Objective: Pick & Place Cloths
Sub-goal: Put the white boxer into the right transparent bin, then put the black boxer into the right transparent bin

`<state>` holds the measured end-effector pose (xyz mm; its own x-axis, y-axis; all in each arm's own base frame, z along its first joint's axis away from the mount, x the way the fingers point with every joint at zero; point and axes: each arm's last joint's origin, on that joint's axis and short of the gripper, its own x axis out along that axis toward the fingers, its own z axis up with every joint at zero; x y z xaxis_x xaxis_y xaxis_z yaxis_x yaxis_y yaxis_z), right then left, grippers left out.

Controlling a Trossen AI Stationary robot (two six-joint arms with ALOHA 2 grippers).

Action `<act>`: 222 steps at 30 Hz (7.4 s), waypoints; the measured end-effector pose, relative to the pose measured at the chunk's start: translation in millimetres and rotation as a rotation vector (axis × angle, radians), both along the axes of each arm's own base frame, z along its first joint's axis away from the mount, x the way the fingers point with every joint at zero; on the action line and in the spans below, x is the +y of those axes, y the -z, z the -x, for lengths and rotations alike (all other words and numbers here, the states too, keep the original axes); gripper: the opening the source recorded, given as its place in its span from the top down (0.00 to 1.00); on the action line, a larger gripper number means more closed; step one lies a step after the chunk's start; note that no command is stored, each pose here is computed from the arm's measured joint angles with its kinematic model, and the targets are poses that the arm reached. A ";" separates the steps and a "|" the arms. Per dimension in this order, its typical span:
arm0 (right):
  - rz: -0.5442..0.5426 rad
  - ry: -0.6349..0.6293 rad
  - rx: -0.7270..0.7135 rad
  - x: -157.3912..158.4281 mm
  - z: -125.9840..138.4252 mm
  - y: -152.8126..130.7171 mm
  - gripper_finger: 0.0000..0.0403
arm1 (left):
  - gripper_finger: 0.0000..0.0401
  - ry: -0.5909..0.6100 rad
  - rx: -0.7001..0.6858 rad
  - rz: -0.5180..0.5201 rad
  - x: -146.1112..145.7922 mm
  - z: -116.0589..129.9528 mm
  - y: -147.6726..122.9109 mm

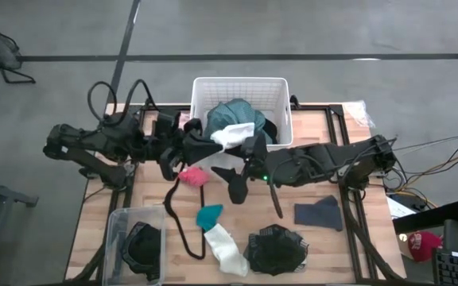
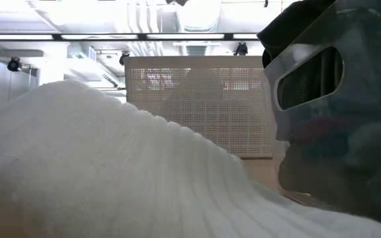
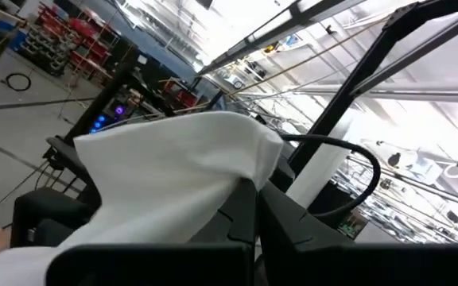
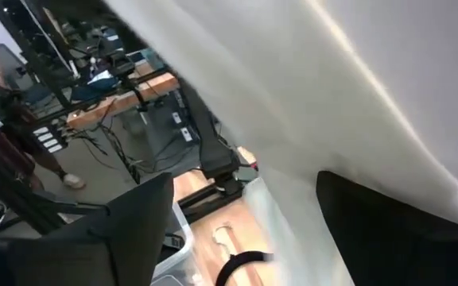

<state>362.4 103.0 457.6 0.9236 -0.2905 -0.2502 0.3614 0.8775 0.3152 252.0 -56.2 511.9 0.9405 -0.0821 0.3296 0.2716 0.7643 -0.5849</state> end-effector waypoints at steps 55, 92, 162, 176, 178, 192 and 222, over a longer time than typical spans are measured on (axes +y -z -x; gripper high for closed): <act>-0.009 -0.125 -0.019 1.4 2.6 -6.4 0.92 | 0.99 0.141 -0.014 -0.017 0.8 22.8 -10.2; -0.360 -0.263 0.789 127.1 83.0 88.7 0.97 | 0.46 0.165 0.254 -0.193 -0.5 23.4 15.9; -0.194 -0.177 1.177 99.4 115.9 140.6 0.50 | 0.46 0.227 0.354 -0.129 -2.0 22.8 25.9; -0.496 0.089 1.105 38.7 186.7 189.4 0.50 | 0.46 0.229 0.369 -0.111 -2.4 20.8 29.1; -0.592 0.197 1.121 28.5 198.9 202.3 0.49 | 0.46 0.228 0.369 -0.110 -2.4 20.8 29.1; -0.722 0.378 1.141 0.2 226.0 265.7 0.40 | 0.46 0.211 0.369 -0.110 -1.7 20.5 29.2; -0.873 0.433 1.147 -7.3 230.7 322.5 0.84 | 0.46 0.201 0.369 -0.122 -1.3 20.4 29.5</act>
<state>131.7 95.7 135.1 -0.0034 0.1358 -0.9907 0.9421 0.3326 0.0423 231.7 -57.5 482.4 0.9549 -0.2929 -0.0493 0.2115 0.7873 -0.5792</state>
